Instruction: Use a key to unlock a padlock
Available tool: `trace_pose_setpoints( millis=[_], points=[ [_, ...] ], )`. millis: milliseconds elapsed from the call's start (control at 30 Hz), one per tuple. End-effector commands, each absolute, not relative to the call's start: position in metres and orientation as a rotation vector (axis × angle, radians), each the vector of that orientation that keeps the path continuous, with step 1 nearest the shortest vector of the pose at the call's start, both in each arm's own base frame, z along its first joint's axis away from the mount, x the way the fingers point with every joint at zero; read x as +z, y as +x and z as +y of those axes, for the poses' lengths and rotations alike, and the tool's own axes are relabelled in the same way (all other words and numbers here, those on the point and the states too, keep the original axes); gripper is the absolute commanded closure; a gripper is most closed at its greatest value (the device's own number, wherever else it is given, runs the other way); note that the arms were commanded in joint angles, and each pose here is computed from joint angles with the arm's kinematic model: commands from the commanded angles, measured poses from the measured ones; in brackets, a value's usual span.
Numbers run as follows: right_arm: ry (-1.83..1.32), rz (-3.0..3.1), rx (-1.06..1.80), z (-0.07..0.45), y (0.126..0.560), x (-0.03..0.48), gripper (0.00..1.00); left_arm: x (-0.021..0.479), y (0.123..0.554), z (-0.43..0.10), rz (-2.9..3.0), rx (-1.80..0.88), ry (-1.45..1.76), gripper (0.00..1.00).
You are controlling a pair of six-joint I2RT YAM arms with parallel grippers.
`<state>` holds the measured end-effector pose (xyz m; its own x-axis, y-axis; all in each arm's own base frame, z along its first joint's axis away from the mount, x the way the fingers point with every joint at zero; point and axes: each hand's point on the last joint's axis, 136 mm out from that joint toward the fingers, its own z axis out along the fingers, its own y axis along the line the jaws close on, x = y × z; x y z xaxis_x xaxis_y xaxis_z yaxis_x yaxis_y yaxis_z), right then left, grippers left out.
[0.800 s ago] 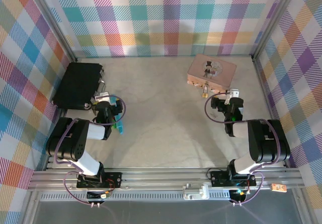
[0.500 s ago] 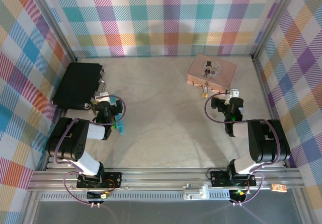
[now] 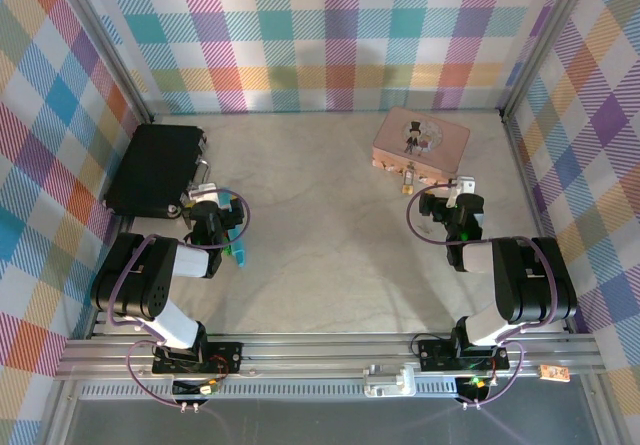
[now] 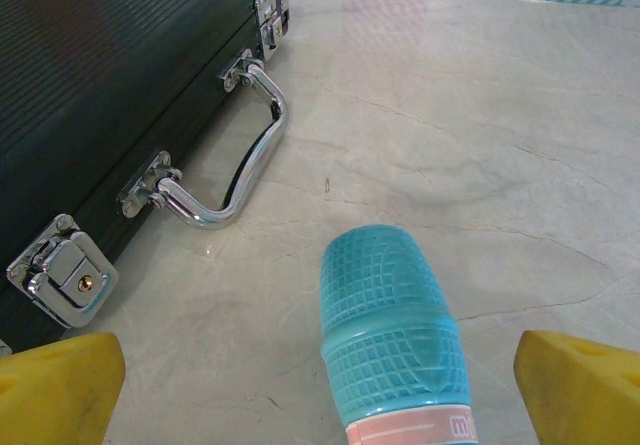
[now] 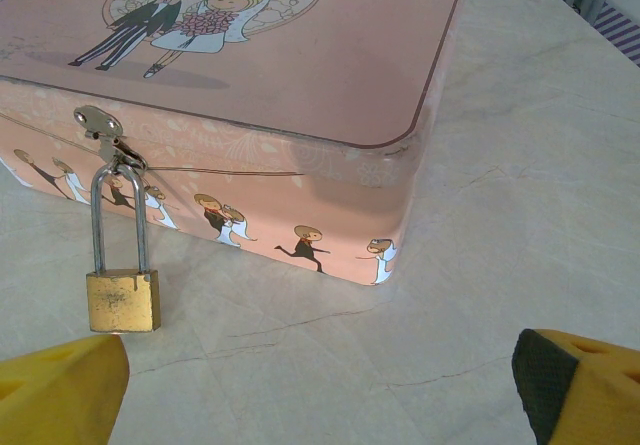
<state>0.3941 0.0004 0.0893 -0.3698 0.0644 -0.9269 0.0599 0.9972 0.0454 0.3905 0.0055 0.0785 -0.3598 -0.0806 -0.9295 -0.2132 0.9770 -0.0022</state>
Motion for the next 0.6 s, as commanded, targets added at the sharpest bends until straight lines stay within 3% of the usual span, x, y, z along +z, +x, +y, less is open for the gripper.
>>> trace_pose_setpoints(
  millis=[0,200,333,567],
  points=[
    [0.054,1.94,0.031,0.008,0.397,0.094,0.01,0.086,0.395,0.008,1.917,0.135,-0.212,0.0],
    [0.13,1.991,-0.019,-0.004,0.393,0.118,0.01,0.105,0.393,0.003,1.898,0.202,-0.189,0.0],
    [0.268,2.023,-0.049,-0.017,0.388,0.144,0.01,0.146,0.396,-0.005,1.914,0.294,-0.169,0.0],
    [0.351,2.142,0.076,-0.007,0.409,0.176,0.01,0.201,0.415,-0.051,1.993,-0.087,-0.256,0.0]
  ],
)
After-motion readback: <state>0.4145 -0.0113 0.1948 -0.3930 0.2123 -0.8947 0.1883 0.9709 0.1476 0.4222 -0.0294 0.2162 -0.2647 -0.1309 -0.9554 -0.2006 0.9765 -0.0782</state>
